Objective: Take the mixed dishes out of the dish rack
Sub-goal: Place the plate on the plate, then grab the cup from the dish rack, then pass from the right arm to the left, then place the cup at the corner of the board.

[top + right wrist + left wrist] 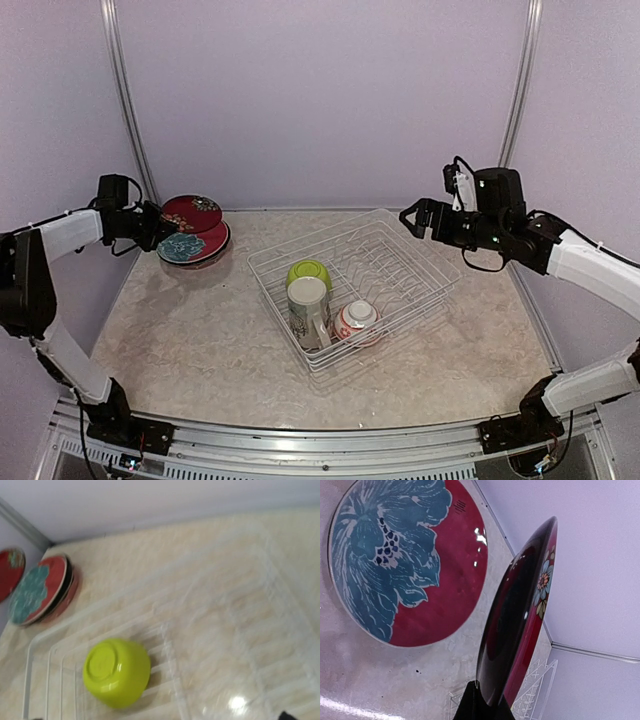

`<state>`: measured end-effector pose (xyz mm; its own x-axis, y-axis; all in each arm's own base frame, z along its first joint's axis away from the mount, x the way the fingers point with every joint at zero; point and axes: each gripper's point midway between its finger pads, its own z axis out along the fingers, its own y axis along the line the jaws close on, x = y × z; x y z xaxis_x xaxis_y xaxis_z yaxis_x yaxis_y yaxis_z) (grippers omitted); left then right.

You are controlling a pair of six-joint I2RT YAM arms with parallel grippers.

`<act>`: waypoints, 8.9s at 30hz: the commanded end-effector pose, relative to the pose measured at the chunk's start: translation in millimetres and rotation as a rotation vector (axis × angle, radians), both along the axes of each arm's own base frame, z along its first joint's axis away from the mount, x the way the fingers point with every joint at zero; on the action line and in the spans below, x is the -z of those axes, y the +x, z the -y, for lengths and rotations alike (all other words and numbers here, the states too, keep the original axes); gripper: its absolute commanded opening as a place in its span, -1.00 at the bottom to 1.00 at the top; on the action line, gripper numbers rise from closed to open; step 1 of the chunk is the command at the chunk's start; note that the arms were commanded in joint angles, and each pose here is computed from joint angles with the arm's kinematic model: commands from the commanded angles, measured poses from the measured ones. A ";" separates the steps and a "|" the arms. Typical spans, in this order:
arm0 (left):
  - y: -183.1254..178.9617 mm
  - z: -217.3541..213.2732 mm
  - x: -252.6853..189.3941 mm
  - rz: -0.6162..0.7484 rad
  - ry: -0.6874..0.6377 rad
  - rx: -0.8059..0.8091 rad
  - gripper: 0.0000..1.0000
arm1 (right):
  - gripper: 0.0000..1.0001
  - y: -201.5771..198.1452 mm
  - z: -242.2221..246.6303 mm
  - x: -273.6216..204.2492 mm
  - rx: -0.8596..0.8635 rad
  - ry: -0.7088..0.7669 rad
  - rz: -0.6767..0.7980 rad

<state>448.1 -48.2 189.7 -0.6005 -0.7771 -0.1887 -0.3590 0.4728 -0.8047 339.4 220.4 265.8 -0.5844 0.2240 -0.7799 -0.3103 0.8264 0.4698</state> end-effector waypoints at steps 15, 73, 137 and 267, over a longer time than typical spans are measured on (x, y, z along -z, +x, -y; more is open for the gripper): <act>43.4 -50.3 51.1 -0.009 0.051 -0.059 -1.00 | 0.99 6.4 33.3 7.8 0.062 -0.298 -0.034; -28.7 27.8 -80.4 0.196 0.353 0.107 0.90 | 1.00 -66.5 -211.8 80.2 -0.634 -0.408 -0.032; -55.5 172.4 -106.4 0.299 0.020 0.453 0.96 | -1.00 0.6 -137.8 -43.5 -0.424 0.336 0.124; -72.0 -53.7 33.1 -0.397 0.537 -0.216 -1.00 | 1.00 14.2 -96.4 25.7 -0.358 0.414 -0.066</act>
<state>348.3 1.6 152.8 -0.5460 -0.7473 -0.3788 -0.7384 0.6428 -0.2037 349.2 315.3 246.7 -0.7161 0.3239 -0.6183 -0.5017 0.3769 0.7786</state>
